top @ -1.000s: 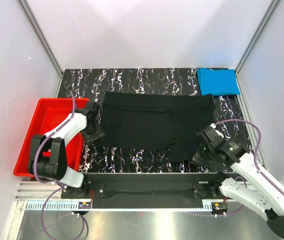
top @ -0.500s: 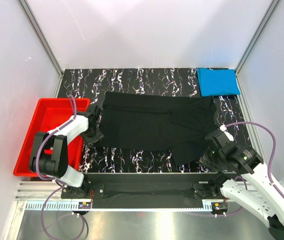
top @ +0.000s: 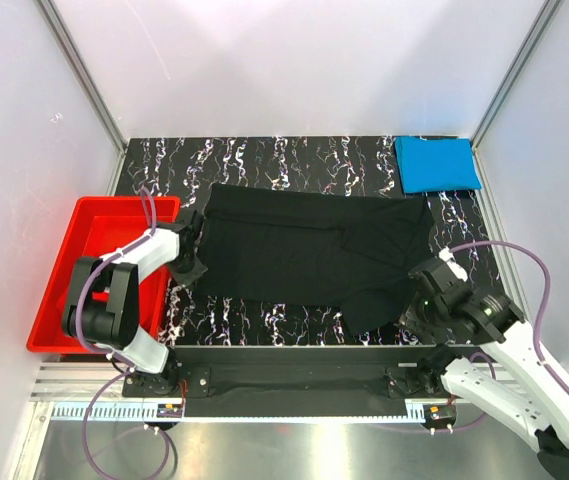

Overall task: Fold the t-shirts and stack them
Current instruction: Fold the tshirt

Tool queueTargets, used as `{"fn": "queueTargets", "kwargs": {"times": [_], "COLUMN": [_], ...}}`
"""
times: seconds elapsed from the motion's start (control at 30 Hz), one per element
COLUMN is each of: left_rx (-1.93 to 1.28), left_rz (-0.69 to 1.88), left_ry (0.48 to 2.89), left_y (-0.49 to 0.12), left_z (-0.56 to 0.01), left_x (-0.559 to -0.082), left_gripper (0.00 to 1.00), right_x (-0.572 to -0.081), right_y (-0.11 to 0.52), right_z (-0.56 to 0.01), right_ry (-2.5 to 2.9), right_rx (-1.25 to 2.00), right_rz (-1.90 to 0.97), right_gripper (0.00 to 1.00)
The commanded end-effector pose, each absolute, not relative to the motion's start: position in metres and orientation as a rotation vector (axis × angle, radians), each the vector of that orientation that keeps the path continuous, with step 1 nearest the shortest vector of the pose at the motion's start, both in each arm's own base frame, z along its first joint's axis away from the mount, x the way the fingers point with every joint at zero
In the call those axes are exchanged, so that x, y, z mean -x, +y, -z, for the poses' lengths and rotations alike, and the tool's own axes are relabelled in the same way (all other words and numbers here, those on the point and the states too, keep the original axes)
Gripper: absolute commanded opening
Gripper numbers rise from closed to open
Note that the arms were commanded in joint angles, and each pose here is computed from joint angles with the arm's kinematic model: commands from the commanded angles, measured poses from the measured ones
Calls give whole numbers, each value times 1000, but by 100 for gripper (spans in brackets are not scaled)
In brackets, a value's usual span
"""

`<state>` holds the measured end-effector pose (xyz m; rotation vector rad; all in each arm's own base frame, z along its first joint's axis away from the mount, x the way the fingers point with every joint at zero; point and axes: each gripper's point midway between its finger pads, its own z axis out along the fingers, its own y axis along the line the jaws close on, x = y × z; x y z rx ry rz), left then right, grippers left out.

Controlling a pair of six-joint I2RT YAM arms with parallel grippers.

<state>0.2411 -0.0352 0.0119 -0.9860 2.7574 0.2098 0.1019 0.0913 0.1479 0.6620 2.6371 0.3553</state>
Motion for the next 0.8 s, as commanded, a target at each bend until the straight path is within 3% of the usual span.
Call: {"fn": "queueTargets", "kwargs": {"times": [0.0, 0.2, 0.47, 0.77], "left_rx": [949, 788, 646, 453], "left_rz": [-331, -420, -470, -561], "left_ry": [2760, 2727, 2655, 2660], "left_y": [-20, -18, -16, -29], "left_z": [-4, -38, -84, -94], "left_x": [-235, -248, -297, -346], "left_gripper": [0, 0, 0, 0], "right_x": [-117, -132, -193, -259], "right_y": [94, 100, 84, 49], "right_z": [-159, -162, -186, -203], "right_ry": [2606, 2677, 2773, 2786], "right_rx": [-629, -560, -542, -557], "right_rz": [-323, -236, -264, -225], "right_gripper": [0, 0, 0, 0]}}
